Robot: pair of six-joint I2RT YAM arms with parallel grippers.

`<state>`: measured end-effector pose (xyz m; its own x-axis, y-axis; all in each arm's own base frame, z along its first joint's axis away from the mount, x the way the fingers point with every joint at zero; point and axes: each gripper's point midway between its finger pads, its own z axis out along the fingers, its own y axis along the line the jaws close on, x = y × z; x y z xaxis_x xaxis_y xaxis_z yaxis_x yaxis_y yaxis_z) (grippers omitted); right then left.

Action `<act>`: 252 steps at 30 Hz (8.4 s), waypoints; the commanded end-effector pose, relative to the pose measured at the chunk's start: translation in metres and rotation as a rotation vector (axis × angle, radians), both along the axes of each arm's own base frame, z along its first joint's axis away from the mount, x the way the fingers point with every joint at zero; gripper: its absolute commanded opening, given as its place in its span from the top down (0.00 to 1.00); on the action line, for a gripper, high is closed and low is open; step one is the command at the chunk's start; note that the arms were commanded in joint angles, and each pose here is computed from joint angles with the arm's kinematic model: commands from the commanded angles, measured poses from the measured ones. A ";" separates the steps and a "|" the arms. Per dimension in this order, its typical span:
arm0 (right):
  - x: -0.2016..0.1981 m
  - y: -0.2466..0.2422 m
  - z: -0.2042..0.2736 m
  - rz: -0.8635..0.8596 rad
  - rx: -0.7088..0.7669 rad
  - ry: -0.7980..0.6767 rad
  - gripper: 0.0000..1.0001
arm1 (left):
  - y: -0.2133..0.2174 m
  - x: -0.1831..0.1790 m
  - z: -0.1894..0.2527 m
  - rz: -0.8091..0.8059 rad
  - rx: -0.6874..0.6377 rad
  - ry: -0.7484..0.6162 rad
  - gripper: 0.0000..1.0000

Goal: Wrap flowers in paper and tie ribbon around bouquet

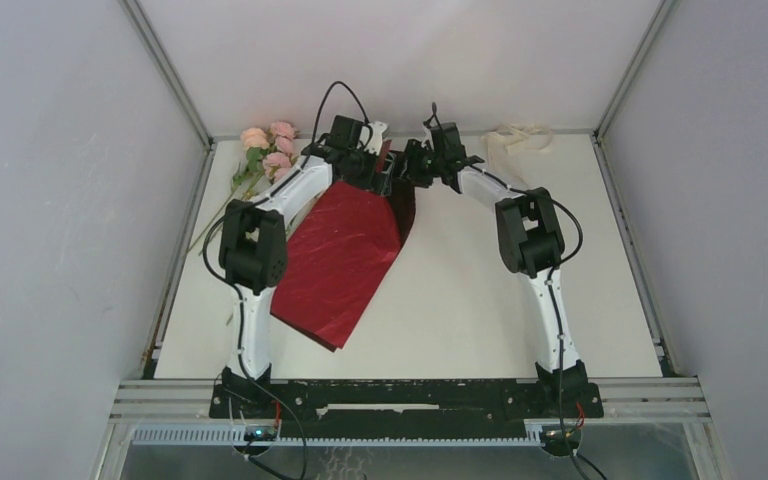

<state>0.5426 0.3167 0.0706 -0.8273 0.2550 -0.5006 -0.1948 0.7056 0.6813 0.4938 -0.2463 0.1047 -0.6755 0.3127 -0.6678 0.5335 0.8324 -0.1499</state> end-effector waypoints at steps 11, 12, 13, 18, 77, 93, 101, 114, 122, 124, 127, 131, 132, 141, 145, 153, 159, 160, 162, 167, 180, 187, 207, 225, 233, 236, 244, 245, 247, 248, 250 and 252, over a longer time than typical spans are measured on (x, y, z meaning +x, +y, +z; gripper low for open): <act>0.005 -0.017 0.057 -0.031 0.069 -0.109 0.63 | -0.002 0.024 0.016 0.005 -0.014 -0.073 0.98; 0.004 -0.017 0.056 -0.027 0.071 -0.105 0.67 | -0.002 0.024 0.016 0.004 -0.012 -0.073 1.00; 0.004 -0.017 0.054 -0.025 0.072 -0.102 0.72 | 0.000 0.025 0.019 0.006 -0.009 -0.078 1.00; 0.005 -0.024 0.049 -0.033 0.092 -0.074 0.97 | 0.013 0.015 0.041 -0.004 0.006 -0.081 1.00; -0.064 -0.295 0.041 -0.300 -0.653 0.111 0.33 | 0.032 0.039 0.037 -0.324 0.673 -0.340 1.00; -0.024 -0.319 -0.016 -0.249 -0.789 0.205 0.37 | -0.063 0.114 0.049 -0.112 0.614 -0.665 1.00; -0.049 -0.377 0.009 -0.418 -0.770 0.239 0.40 | -0.050 0.115 0.101 -0.031 0.619 -0.748 0.01; -0.088 -0.228 0.113 -0.222 -0.675 -0.083 0.38 | 0.202 -0.041 0.112 0.017 0.518 -0.127 0.00; -0.145 -0.142 0.124 -0.011 -0.647 -0.169 0.38 | 0.380 -0.078 0.040 0.259 0.571 0.185 0.22; -0.156 -0.129 0.123 0.013 -0.652 -0.168 0.38 | 0.398 -0.080 0.022 0.241 0.594 0.234 0.29; -0.166 -0.117 0.120 0.031 -0.646 -0.151 0.38 | 0.414 -0.068 0.006 0.224 0.630 0.250 0.35; -0.176 -0.109 0.116 0.036 -0.646 -0.133 0.38 | 0.421 -0.035 0.003 0.205 0.622 0.212 0.38; -0.179 -0.107 0.114 0.041 -0.648 -0.129 0.38 | 0.423 -0.026 -0.002 0.206 0.616 0.207 0.39; -0.188 -0.108 0.107 0.040 -0.709 -0.111 0.37 | 0.443 0.001 -0.036 0.103 0.703 0.250 0.42; -0.183 -0.108 0.101 0.033 -0.734 -0.092 0.37 | 0.440 -0.007 -0.056 -0.009 0.721 0.306 0.41; -0.183 -0.104 0.096 0.046 -0.771 -0.103 0.37 | 0.432 -0.045 -0.088 -0.249 0.705 0.501 0.45; -0.185 -0.110 0.103 0.023 -0.784 -0.119 0.37 | 0.409 -0.092 -0.090 -0.466 0.642 0.637 0.58; -0.185 -0.110 0.106 0.020 -0.780 -0.126 0.37 | 0.404 -0.104 -0.092 -0.512 0.642 0.667 0.60; -0.187 -0.112 0.110 0.013 -0.777 -0.138 0.37 | 0.400 -0.122 -0.098 -0.558 0.647 0.724 0.61; -0.190 -0.116 0.112 0.005 -0.780 -0.142 0.37 | 0.402 -0.132 -0.097 -0.484 0.623 0.748 0.62; -0.196 -0.121 0.112 -0.001 -0.795 -0.147 0.37 | 0.415 -0.172 -0.101 -0.046 0.515 0.721 1.00; -0.199 -0.119 0.119 0.002 -0.783 -0.164 0.37 | 0.389 -0.271 -0.098 -0.106 0.412 0.782 1.00; -0.205 -0.113 0.111 0.037 -0.802 -0.146 0.36 | 0.362 -0.117 -0.016 0.340 0.121 0.397 0.43; -0.211 -0.117 0.116 0.030 -0.833 -0.145 0.36 | 0.335 -0.074 -0.050 0.383 0.041 0.472 0.99; -0.222 -0.111 0.129 0.035 -0.802 -0.181 0.36 | 0.279 -0.103 0.048 0.236 -0.201 0.230 1.00; -0.229 -0.079 0.140 0.088 -0.691 -0.243 0.36 | 0.258 -0.119 0.076 0.196 -0.281 0.179 1.00; -0.269 0.067 0.162 0.418 -0.266 -0.399 0.36 | 0.222 -0.155 0.123 0.152 -0.441 0.120 1.00; -0.276 0.087 0.166 0.457 -0.198 -0.411 0.35 | 0.217 -0.157 0.129 0.146 -0.463 0.116 1.00; -0.285 0.123 0.177 0.503 -0.046 -0.418 0.32 | 0.212 -0.159 0.141 0.150 -0.491 0.106 1.00; -0.288 0.141 0.183 0.513 0.026 -0.416 0.29 | 0.210 -0.159 0.146 0.157 -0.501 0.098 1.00; -0.289 0.173 0.187 0.518 0.133 -0.408 0.15 | 0.208 -0.159 0.152 0.180 -0.523 0.087 1.00; -0.293 0.203 0.183 0.520 0.191 -0.383 0.09 | 0.206 -0.160 0.158 0.197 -0.548 0.063 1.00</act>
<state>0.2587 0.4460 0.2059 -0.6246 -0.1926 -0.7568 -0.7065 0.5522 0.4426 0.3393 -0.0242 0.2268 -0.7871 -0.1280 -0.6034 0.3173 0.7549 -0.5740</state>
